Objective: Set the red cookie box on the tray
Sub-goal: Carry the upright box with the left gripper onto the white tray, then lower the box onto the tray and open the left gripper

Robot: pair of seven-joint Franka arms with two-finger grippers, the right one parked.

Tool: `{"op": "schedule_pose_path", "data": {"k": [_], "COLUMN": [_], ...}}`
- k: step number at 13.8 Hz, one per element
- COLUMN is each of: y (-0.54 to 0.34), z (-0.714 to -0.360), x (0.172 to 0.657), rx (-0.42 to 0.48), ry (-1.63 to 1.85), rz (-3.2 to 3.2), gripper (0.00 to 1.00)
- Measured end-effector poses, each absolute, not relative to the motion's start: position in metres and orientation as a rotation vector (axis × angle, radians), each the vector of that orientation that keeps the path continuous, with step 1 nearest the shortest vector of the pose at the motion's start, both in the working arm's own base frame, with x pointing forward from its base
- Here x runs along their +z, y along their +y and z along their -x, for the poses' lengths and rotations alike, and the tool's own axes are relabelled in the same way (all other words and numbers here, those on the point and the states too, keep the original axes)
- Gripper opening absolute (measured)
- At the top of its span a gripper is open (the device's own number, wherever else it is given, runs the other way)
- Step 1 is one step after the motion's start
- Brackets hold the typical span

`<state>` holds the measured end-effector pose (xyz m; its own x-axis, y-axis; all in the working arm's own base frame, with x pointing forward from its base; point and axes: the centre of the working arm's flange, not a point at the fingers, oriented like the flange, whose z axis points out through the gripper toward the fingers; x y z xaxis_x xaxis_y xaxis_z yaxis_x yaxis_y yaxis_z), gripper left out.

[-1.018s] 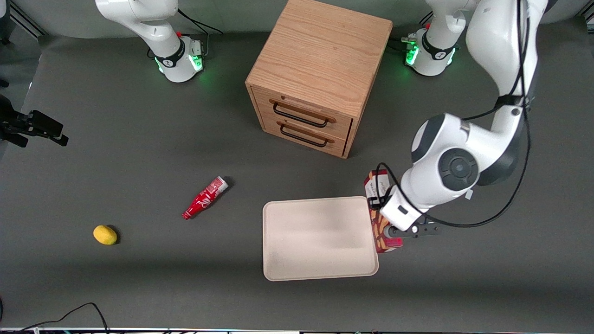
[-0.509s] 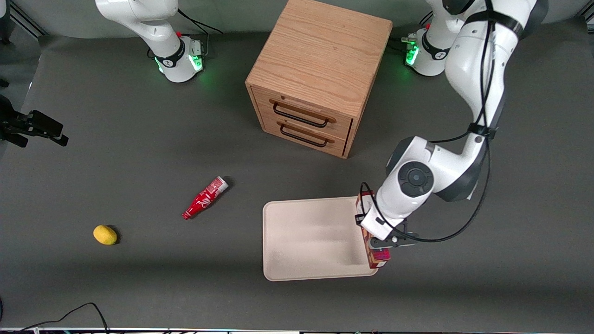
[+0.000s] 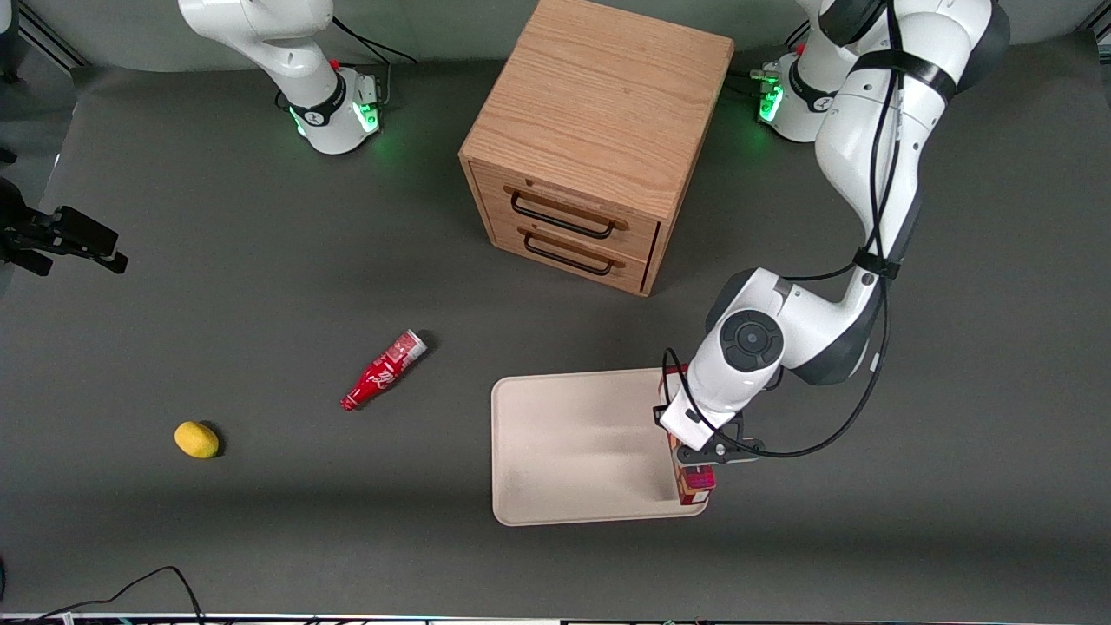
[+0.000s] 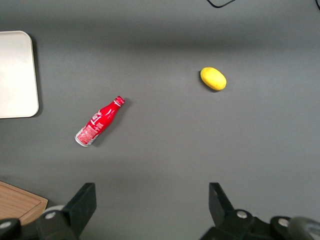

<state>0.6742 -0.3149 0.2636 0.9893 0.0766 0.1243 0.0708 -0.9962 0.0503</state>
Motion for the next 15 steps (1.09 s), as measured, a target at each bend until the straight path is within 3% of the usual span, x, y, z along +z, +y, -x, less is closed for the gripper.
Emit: {"op": "schedule_pose_path", "data": {"k": [5,8,12,15], "y": [-0.316,-0.316,-0.315,-0.308], "z": [-0.667,-0.665,-0.667,-0.671], "x": [0.250,0.247,0.253,0.288], "rx": [0.194,0.186,0.201,0.223], "ry": [0.091,0.099,0.141,0.168], "rz": [-3.093,-3.097,-3.091,-3.099], "gripper": [0.23,0.34,0.75,1.00]}}
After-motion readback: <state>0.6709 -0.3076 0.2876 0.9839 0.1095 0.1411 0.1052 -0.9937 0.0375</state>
